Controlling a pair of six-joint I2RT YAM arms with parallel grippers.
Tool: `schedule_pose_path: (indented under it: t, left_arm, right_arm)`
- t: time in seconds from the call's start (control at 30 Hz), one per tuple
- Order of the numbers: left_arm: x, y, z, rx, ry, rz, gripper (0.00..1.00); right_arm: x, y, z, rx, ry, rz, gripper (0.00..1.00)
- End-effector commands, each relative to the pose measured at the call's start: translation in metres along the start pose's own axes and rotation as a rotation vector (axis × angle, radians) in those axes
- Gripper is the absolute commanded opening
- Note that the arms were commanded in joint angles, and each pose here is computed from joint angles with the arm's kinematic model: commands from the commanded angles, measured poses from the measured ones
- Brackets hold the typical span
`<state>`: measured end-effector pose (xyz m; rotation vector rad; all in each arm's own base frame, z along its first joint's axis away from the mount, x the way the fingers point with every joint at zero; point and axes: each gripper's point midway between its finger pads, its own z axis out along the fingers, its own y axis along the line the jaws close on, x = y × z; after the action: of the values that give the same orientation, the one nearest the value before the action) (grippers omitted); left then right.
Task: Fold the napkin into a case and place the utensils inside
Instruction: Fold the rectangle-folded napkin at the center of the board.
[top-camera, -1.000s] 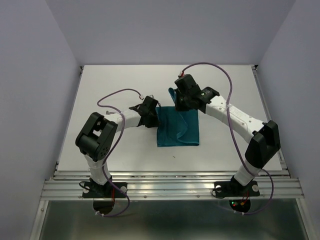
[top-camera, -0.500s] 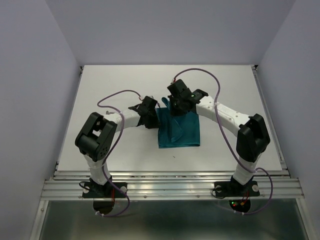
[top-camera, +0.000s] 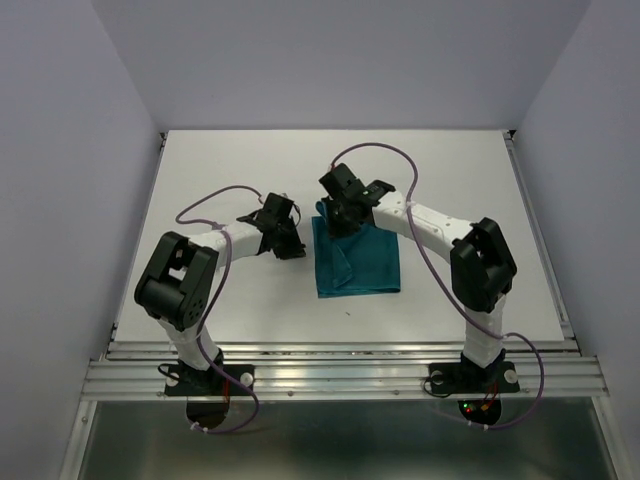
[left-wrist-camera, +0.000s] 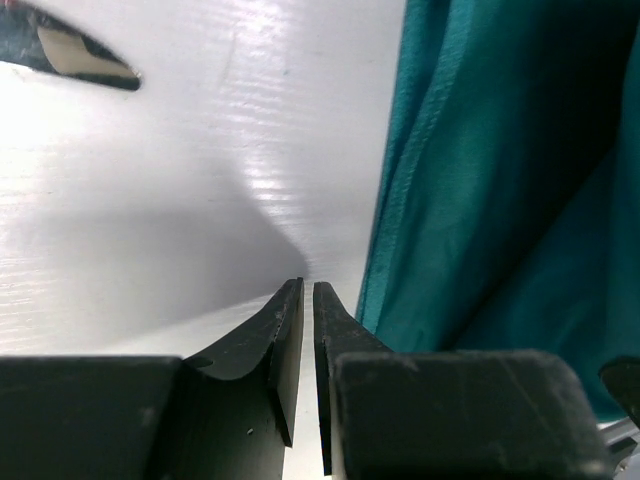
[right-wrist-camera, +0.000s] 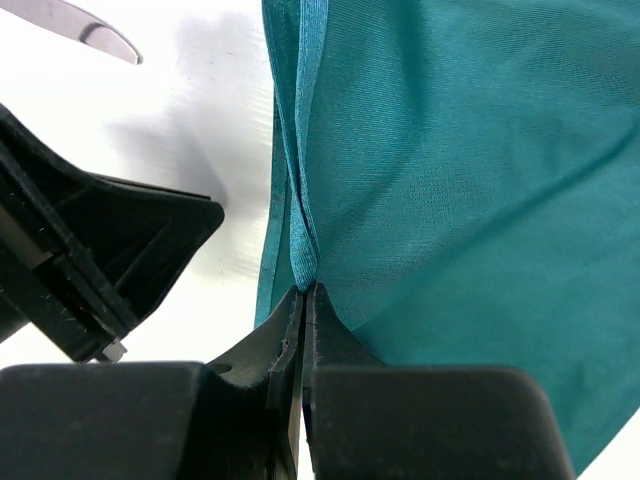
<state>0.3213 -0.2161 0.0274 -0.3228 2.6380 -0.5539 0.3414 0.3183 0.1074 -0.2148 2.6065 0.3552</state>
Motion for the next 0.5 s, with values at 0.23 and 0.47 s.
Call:
schedule_pose_path:
  t: [0.23,0.47]
  left_arm:
    - [-0.005,0.0,0.003,0.072,0.017,-0.017,0.21]
    - [-0.012,-0.036,0.009,0.174,0.021,0.007,0.21]
  right_arm:
    - [-0.011,0.029,0.008,-0.065,-0.012,-0.035,0.01]
    - [-0.009,0.034,0.007,-0.07,-0.01,-0.04,0.01]
